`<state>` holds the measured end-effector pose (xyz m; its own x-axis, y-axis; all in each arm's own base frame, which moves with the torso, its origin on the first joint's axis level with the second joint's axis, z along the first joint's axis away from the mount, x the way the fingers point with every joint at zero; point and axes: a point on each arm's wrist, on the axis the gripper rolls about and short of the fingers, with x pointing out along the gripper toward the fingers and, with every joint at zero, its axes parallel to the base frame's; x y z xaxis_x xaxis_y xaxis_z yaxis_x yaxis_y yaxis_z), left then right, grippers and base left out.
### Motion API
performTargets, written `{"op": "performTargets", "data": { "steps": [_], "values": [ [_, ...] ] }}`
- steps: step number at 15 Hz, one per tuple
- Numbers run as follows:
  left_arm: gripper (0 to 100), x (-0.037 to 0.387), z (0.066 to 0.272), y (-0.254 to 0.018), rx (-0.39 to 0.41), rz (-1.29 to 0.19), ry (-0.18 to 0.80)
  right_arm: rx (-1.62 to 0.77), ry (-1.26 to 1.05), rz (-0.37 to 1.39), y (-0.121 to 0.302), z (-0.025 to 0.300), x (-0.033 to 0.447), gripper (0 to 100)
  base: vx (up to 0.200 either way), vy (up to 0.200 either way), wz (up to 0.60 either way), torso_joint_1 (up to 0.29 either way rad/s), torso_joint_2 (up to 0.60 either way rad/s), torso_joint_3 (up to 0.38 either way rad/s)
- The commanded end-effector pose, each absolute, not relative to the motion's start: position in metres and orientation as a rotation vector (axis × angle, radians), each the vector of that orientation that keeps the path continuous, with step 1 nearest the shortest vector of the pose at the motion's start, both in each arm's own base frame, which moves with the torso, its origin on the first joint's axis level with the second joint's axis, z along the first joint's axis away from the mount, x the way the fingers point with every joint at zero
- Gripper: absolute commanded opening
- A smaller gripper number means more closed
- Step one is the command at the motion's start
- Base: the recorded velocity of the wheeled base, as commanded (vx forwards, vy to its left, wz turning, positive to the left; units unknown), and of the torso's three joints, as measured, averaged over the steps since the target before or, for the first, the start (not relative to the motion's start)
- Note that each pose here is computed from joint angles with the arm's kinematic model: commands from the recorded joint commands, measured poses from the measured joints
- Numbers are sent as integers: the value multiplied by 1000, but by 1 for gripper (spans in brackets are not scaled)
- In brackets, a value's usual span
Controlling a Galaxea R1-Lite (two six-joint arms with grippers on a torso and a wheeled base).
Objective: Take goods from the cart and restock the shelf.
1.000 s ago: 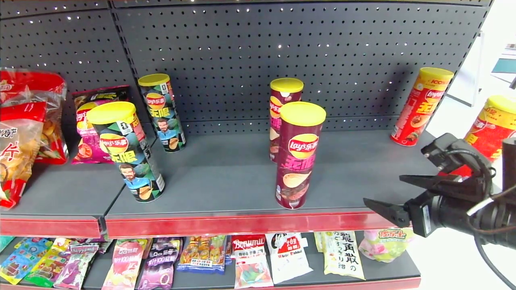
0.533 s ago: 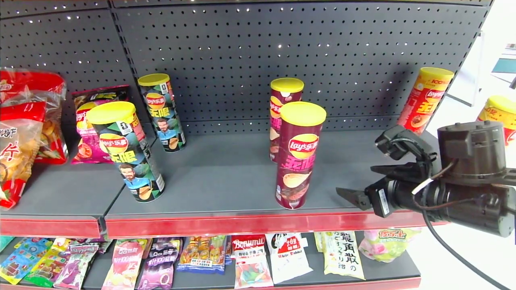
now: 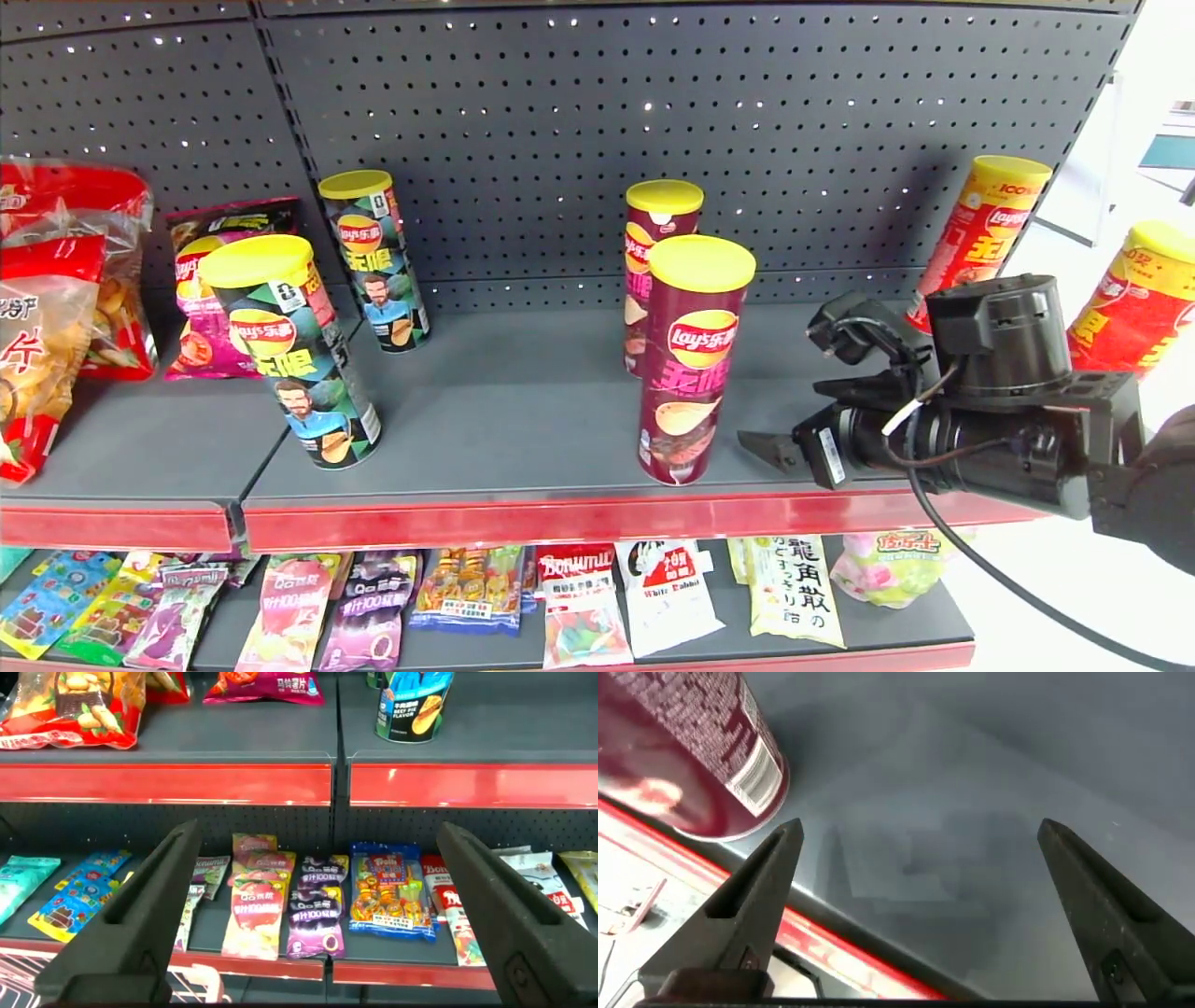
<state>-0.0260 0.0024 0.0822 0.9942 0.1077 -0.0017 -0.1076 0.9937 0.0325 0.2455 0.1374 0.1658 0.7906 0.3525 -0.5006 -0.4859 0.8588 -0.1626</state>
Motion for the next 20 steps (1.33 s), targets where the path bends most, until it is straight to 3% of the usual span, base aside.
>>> {"op": "performTargets", "data": {
  "steps": [1, 20],
  "values": [
    [100, -26, 82, 2, 32, 109, 3, -299, 487, 468, 144, 162, 252, 100, 0, 0, 0, 0, 0, 0],
    [100, -26, 82, 2, 32, 109, 3, -304, 471, 503, 164, 160, 263, 100, 0, 0, 0, 0, 0, 0]
  ]
}}
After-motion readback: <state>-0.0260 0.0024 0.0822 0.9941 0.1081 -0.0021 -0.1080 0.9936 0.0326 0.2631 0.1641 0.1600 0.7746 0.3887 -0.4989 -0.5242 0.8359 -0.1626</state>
